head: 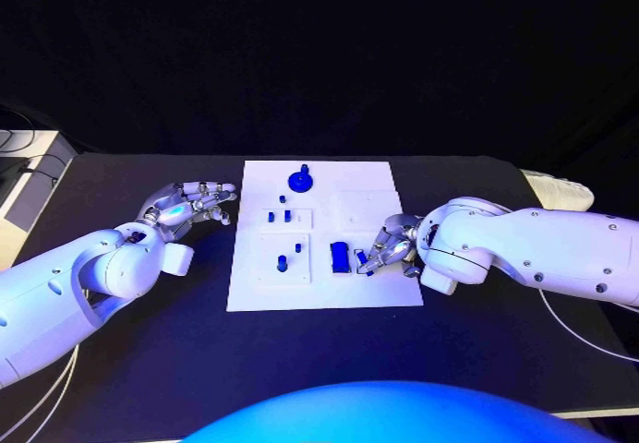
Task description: Assemble the parts on the task board
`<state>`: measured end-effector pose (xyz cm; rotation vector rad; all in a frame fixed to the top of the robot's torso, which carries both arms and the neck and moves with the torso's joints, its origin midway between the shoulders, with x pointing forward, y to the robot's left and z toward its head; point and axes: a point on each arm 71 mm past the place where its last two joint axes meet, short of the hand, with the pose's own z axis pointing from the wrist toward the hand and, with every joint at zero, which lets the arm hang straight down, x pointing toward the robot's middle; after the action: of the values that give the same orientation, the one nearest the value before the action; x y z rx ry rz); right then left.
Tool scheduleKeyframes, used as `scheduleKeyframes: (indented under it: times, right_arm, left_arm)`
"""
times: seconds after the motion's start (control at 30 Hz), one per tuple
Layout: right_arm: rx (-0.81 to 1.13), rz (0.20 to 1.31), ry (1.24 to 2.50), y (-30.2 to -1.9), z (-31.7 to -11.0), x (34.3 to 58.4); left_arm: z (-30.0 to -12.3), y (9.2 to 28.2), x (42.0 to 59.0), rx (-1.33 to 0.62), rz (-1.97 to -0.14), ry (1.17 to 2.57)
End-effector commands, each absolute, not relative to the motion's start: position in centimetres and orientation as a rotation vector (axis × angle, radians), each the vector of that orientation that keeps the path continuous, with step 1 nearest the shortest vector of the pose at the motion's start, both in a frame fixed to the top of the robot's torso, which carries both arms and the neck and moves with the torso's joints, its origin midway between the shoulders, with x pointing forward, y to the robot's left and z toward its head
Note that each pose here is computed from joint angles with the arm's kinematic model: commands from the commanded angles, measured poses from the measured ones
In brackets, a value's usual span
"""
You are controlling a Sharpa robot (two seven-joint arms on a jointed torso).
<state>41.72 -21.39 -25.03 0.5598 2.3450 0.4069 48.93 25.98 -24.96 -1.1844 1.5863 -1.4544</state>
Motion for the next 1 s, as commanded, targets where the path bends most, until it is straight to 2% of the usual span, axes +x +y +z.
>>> scheduleKeyframes:
  times: [0.03,0.7,1.0]
  right_arm:
    - [0.527,0.382,2.331,-21.32,-25.07,41.87]
    - [0.494,0.365,2.306,-21.24,-25.08,42.23]
    - [0.475,0.390,2.280,-20.99,-24.93,42.30]
  left_arm:
    - [-24.84,25.79,48.87,-1.171,-1.475,1.595]
    - [-24.84,25.82,48.85,-1.171,-1.475,1.597]
    - [-24.84,25.83,48.84,-1.171,-1.474,1.598]
